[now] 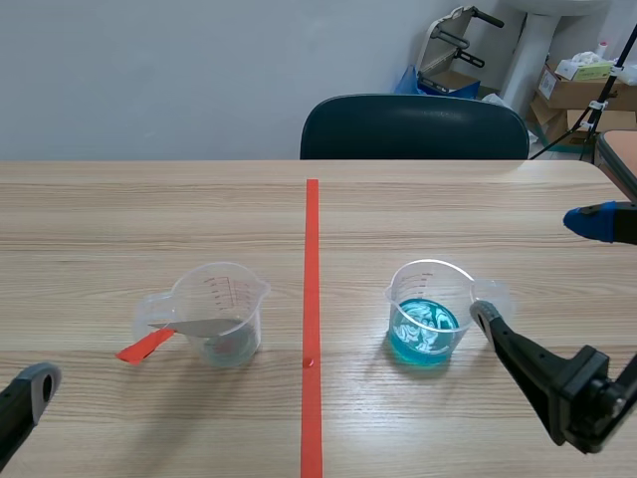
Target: Do the redox reaction experiment
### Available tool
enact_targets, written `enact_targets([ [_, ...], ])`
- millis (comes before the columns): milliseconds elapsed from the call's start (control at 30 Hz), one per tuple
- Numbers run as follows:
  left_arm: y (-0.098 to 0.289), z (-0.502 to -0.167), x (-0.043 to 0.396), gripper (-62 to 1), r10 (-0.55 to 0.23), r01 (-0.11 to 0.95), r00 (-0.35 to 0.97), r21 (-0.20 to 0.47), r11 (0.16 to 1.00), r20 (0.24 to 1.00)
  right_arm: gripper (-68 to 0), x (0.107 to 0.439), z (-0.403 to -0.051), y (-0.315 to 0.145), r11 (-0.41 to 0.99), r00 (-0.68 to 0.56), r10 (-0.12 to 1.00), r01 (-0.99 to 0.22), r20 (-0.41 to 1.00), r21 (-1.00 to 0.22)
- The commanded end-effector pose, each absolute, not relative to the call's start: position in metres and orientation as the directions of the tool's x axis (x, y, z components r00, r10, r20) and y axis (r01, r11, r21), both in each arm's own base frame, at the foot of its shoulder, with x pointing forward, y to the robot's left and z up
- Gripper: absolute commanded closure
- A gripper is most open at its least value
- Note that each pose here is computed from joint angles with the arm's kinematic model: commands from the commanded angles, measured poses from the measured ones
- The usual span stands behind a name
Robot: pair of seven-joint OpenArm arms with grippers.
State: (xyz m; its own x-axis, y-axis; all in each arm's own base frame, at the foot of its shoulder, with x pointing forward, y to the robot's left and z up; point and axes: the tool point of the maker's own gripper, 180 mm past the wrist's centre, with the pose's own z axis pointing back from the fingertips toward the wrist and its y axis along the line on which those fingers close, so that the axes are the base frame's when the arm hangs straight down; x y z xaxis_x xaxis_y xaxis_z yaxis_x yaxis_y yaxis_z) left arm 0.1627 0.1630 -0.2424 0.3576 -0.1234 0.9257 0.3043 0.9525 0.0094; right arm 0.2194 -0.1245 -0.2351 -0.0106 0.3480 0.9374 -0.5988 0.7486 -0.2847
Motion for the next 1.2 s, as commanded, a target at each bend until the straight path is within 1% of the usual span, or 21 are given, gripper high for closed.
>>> enact_targets([
  [0, 0.155, -0.229, 0.165, -62.3, -0.108, 0.309, 0.326, 0.002, 0.951, 0.939, -67.9, 0.227, -0.218, -0.118, 0.730, -0.093, 0.345, -0.599, 0.934, -0.329],
  [167, 0.142, -0.212, 0.167, -62.3, -0.107, 0.338, 0.295, 0.001, 0.941, 0.949, -67.9, 0.229, -0.217, -0.093, 0.631, -0.189, 0.392, -0.657, 0.900, -0.413],
  [333, 0.130, -0.195, 0.171, -62.3, -0.151, 0.379, 0.239, 0.051, 0.924, 0.959, -67.9, 0.224, -0.224, -0.059, 0.510, -0.253, 0.405, -0.736, 0.879, -0.446],
  [467, 0.126, -0.188, 0.172, -62.3, -0.149, 0.389, 0.219, 0.054, 0.920, 0.964, -67.9, 0.221, -0.229, -0.032, 0.439, -0.292, 0.381, -0.778, 0.877, -0.449],
  [700, 0.125, -0.188, 0.172, -62.3, -0.148, 0.390, 0.218, 0.053, 0.919, 0.965, -67.9, 0.216, -0.247, 0.012, 0.311, -0.336, 0.340, -0.842, 0.879, -0.442],
  [767, 0.125, -0.188, 0.172, -62.3, -0.148, 0.390, 0.218, 0.053, 0.919, 0.965, -67.9, 0.215, -0.248, 0.023, 0.279, -0.351, 0.311, -0.855, 0.883, -0.438],
  [900, 0.126, -0.188, 0.172, -62.3, -0.148, 0.389, 0.218, 0.053, 0.920, 0.965, -67.9, 0.213, -0.251, 0.043, 0.211, -0.382, 0.257, -0.874, 0.888, -0.437],
  [1067, 0.126, -0.188, 0.172, -62.3, -0.148, 0.389, 0.218, 0.053, 0.920, 0.965, -67.9, 0.213, -0.266, 0.068, 0.123, -0.419, 0.252, -0.880, 0.873, -0.458],
  [1167, 0.125, -0.188, 0.171, -62.3, -0.145, 0.389, 0.219, 0.050, 0.920, 0.965, -67.9, 0.214, -0.269, 0.084, 0.095, -0.428, 0.223, -0.885, 0.876, -0.456],
])
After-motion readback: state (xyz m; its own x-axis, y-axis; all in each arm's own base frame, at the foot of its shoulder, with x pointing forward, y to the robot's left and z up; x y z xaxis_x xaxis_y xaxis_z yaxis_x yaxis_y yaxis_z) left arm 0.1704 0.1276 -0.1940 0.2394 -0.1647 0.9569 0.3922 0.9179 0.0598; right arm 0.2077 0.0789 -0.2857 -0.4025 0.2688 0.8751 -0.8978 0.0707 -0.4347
